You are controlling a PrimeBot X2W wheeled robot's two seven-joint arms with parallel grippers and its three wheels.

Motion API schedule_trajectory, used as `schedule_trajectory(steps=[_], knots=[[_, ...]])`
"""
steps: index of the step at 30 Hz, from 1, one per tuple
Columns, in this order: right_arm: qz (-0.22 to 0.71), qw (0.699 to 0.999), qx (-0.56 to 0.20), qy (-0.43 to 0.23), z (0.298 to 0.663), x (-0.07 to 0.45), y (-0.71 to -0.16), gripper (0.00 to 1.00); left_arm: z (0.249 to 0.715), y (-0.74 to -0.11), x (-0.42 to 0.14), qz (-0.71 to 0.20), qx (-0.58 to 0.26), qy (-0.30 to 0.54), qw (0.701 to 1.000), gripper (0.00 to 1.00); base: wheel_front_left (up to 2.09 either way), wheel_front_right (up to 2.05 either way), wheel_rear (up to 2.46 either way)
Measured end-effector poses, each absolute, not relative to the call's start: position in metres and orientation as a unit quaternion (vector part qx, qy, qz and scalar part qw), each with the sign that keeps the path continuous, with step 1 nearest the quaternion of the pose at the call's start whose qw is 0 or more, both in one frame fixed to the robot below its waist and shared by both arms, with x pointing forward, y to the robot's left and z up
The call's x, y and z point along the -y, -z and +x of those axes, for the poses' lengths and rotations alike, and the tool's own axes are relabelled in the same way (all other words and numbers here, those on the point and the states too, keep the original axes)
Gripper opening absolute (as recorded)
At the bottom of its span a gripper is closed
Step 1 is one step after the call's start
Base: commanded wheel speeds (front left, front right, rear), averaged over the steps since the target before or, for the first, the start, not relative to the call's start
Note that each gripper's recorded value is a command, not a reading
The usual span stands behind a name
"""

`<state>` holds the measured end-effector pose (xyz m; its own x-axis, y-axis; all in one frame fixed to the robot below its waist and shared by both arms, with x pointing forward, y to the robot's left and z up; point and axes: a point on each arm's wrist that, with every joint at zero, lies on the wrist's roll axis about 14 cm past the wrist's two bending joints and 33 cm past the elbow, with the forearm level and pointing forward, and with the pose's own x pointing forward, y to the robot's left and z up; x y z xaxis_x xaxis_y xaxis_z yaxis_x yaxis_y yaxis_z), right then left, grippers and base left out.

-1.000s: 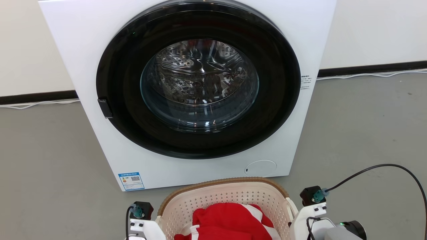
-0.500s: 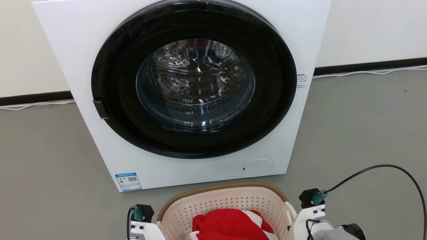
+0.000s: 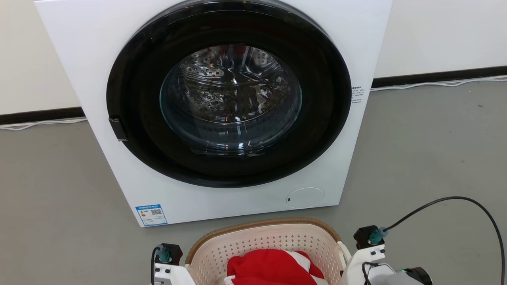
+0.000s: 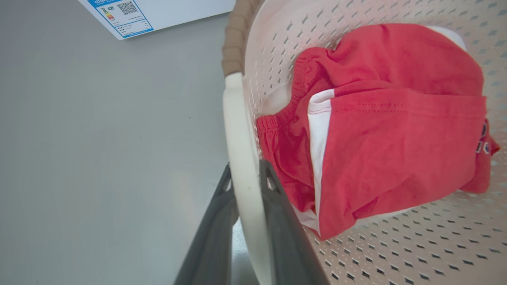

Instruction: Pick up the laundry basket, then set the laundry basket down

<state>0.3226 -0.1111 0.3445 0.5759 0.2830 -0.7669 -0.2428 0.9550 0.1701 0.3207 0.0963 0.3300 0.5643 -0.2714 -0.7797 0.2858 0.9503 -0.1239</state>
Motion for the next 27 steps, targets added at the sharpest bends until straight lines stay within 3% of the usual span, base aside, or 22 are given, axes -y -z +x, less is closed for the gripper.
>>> schedule_trajectory(steps=[27], knots=[[0.022,0.889,-0.430,-0.155,0.3261,0.1074,-0.3453,0.00,0.3188,-0.3253,-0.0971,0.006,-0.445,0.157,0.882,0.00,0.00,0.00,0.00]])
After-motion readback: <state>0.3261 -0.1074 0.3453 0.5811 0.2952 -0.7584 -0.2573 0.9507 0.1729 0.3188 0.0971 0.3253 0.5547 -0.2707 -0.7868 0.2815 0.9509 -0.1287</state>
